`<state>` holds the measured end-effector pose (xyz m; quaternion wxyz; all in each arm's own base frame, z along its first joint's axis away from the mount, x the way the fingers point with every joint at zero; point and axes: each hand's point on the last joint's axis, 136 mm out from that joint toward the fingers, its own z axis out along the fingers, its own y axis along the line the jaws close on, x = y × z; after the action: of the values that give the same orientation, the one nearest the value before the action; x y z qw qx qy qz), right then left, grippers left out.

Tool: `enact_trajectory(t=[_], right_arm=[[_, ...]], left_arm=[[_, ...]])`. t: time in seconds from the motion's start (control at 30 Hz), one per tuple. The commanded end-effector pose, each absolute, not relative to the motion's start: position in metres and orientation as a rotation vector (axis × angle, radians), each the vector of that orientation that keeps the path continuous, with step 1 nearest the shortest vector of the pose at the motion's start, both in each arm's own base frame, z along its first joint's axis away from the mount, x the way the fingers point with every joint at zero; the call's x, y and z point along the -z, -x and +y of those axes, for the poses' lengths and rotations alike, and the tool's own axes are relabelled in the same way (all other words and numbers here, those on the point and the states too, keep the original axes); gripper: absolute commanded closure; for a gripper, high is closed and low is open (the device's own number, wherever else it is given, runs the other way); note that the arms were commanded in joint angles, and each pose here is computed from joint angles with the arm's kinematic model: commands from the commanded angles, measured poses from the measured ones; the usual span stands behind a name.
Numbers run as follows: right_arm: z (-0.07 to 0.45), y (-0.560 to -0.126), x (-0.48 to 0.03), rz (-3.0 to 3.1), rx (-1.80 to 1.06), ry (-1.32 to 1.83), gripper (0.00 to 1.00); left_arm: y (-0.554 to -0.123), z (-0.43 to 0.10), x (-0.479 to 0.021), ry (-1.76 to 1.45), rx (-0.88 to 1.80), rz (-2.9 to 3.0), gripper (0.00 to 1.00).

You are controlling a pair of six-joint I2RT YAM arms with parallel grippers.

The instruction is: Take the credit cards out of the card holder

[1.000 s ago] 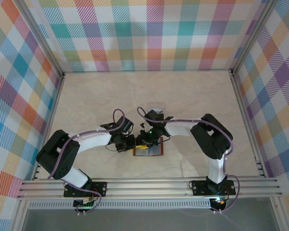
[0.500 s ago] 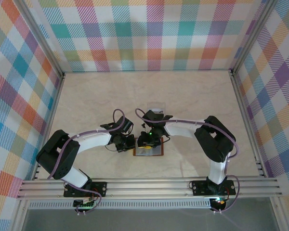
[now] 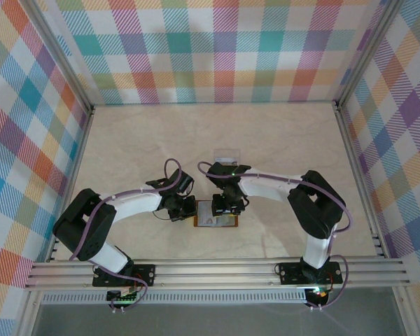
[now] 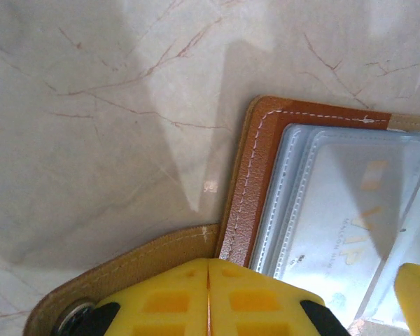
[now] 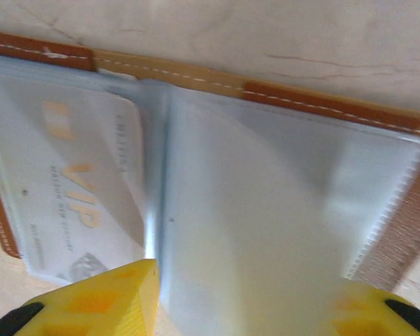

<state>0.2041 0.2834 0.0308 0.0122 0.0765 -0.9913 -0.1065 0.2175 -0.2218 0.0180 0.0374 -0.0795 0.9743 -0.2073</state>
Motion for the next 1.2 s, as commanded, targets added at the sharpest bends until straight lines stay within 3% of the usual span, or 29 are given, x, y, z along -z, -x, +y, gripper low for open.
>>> enact_trajectory(t=[0.0,0.73,0.97,1.17], right_arm=[[0.272,-0.205,-0.045,-3.127,0.246,-0.272,0.55],[0.241,-0.209,-0.042,-3.183,0.072,-0.282,0.6],[0.266,-0.21,-0.067,-3.182,0.357,-0.277,0.62],[0.299,-0.207,-0.073,-3.052,0.775,-0.187,0.7]], left_arm=[[-0.209,-0.213,-0.009,0.245,0.565,3.047,0.91],[-0.217,-0.222,-0.038,0.22,0.633,2.998,0.91],[-0.223,-0.234,-0.055,0.204,0.691,2.967,0.91],[-0.226,-0.251,-0.055,0.172,0.743,2.975,0.92]])
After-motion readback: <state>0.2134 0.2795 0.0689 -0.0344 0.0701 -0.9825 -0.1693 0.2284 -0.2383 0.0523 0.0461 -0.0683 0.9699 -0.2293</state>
